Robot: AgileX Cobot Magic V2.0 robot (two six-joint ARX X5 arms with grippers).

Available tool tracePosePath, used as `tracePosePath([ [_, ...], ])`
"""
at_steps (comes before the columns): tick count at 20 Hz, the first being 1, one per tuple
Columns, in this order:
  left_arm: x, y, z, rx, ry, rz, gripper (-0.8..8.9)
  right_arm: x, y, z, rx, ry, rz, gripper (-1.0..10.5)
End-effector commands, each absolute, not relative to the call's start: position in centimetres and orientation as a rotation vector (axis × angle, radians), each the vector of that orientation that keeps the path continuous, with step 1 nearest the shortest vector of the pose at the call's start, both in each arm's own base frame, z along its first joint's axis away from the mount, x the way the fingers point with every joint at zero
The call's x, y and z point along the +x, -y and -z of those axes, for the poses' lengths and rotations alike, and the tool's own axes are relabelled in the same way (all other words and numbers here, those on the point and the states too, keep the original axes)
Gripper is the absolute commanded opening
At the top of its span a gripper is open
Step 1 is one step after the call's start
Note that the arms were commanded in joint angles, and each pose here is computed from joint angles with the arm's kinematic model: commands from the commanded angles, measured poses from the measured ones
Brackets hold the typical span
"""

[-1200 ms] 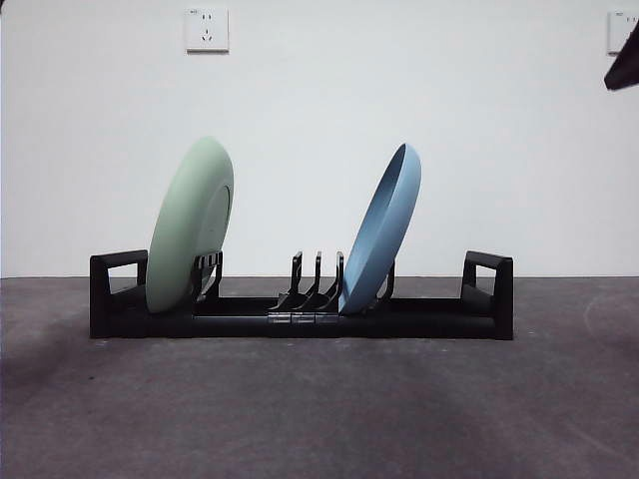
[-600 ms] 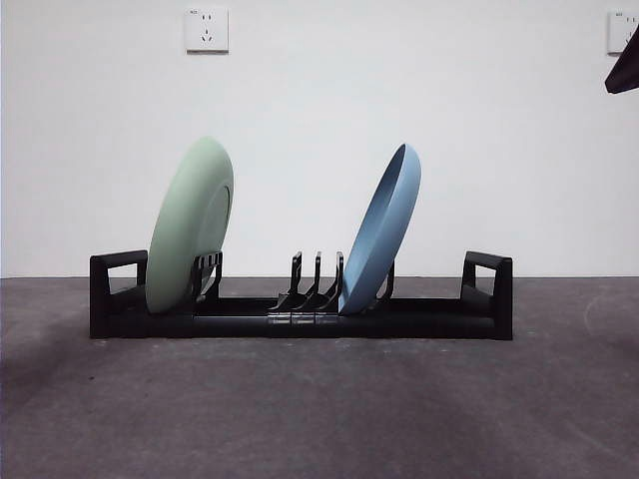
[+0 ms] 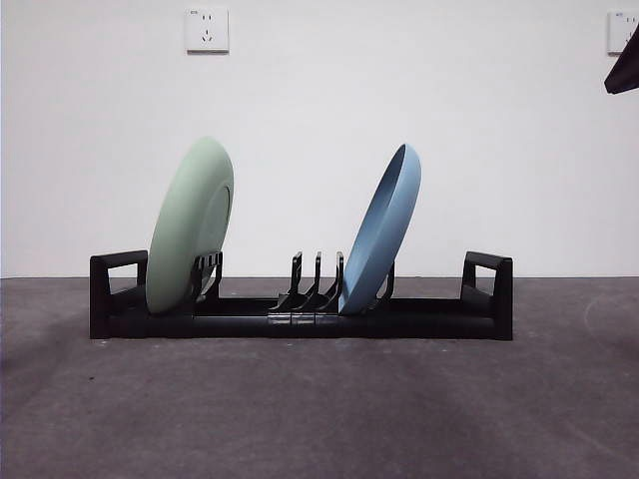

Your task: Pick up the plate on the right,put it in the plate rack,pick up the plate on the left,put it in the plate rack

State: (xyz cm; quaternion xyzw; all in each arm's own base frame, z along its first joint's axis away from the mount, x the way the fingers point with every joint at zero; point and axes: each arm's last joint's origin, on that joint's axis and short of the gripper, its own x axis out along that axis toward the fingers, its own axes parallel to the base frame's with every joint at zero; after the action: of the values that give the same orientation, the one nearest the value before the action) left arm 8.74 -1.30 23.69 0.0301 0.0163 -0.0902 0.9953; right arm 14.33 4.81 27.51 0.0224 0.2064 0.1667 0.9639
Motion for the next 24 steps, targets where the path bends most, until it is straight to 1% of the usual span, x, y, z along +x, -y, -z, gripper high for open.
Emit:
tracePosePath([
  [1, 9.1, 1.1, -20.8, 0.055, -0.059, 0.158, -0.04, 14.3, -4.8, -27.4, 0.057, -0.416, -0.333, 0.0],
  [5, 9.4, 0.9, -17.5, 0.055, -0.101, 0.138, -0.03, 14.3, -4.8, -27.4, 0.057, -0.416, -0.332, 0.0],
  [11, 9.6, 0.9, -15.3, 0.054, -0.137, 0.132, -0.03, 14.3, -4.8, -27.4, 0.057, -0.416, -0.332, 0.0],
  [14, 9.6, 0.9, -14.7, 0.053, -0.175, 0.135, -0.04, 14.3, -4.8, -27.4, 0.057, -0.416, -0.333, 0.0],
  [24, 9.6, 0.9, -14.8, 0.053, -0.169, 0.135, -0.03, 14.3, -4.8, -27.4, 0.057, -0.416, -0.332, 0.0],
])
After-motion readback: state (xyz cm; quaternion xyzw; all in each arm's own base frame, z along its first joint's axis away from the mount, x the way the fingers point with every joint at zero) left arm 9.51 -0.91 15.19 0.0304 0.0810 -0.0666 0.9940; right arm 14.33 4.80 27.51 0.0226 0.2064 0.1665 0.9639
